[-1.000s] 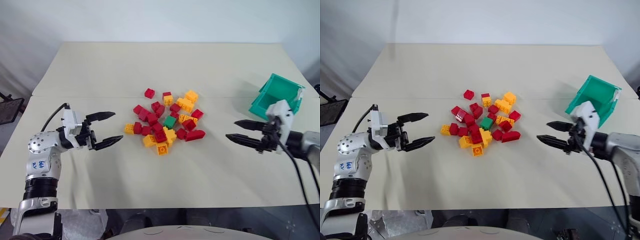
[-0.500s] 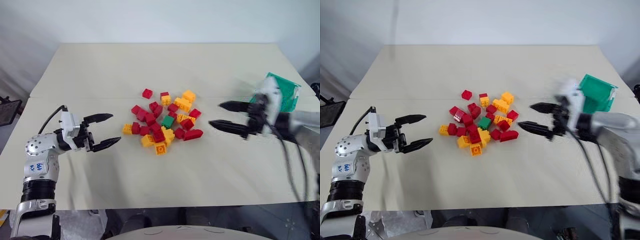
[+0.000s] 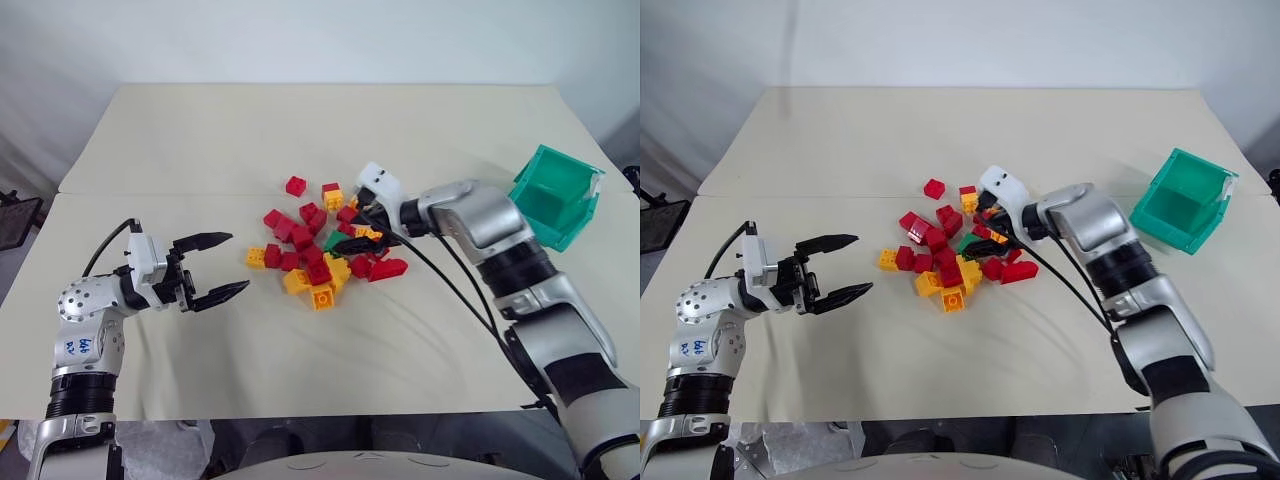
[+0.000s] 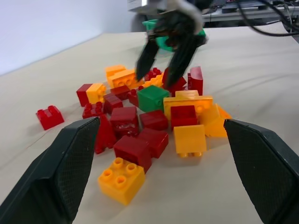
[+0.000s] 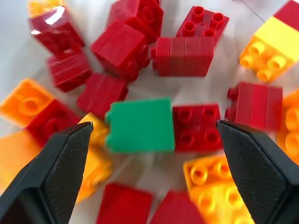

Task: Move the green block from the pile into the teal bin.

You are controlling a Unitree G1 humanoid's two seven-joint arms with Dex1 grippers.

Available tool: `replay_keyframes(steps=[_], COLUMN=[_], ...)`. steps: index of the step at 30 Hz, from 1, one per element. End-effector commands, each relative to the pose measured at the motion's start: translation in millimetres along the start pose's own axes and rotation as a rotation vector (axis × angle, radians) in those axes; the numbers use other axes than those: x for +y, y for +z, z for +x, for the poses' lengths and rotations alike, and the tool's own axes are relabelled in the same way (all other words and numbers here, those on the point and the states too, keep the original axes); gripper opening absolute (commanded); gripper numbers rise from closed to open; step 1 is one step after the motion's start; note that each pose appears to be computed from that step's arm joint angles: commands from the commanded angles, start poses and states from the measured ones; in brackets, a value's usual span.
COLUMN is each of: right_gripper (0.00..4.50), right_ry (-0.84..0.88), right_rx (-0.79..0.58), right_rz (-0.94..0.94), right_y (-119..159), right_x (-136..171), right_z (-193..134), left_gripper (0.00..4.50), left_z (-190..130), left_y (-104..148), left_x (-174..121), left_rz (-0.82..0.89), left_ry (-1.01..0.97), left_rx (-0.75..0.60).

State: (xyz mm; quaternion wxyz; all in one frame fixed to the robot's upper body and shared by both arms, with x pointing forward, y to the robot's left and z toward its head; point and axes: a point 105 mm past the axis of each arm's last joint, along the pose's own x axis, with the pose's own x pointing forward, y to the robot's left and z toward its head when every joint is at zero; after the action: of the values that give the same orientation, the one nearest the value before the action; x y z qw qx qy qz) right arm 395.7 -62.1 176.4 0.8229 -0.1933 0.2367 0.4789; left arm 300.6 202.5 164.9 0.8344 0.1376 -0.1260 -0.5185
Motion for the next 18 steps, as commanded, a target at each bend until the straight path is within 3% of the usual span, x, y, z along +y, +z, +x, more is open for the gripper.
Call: replay_keyframes(steps=[1, 10, 18], right_gripper=[4.43, 4.43, 4.43], right_ry=[-0.010, 0.064, 0.125], right_rx=[0.025, 0.122, 0.120], right_rz=[-0.053, -0.138, -0.167], right_y=[2, -9, -5], right_x=[-3, 14, 34], right_z=[5, 13, 12], left_gripper=[4.50, 4.50, 4.50], left_z=[-1, -2, 0], left_y=[11, 11, 10], left_x=[-2, -9, -9], left_rz=[0.034, 0.028, 0.022], left_ry=[0.011, 0.026, 0.031], left_rx=[-0.033, -0.039, -0.045])
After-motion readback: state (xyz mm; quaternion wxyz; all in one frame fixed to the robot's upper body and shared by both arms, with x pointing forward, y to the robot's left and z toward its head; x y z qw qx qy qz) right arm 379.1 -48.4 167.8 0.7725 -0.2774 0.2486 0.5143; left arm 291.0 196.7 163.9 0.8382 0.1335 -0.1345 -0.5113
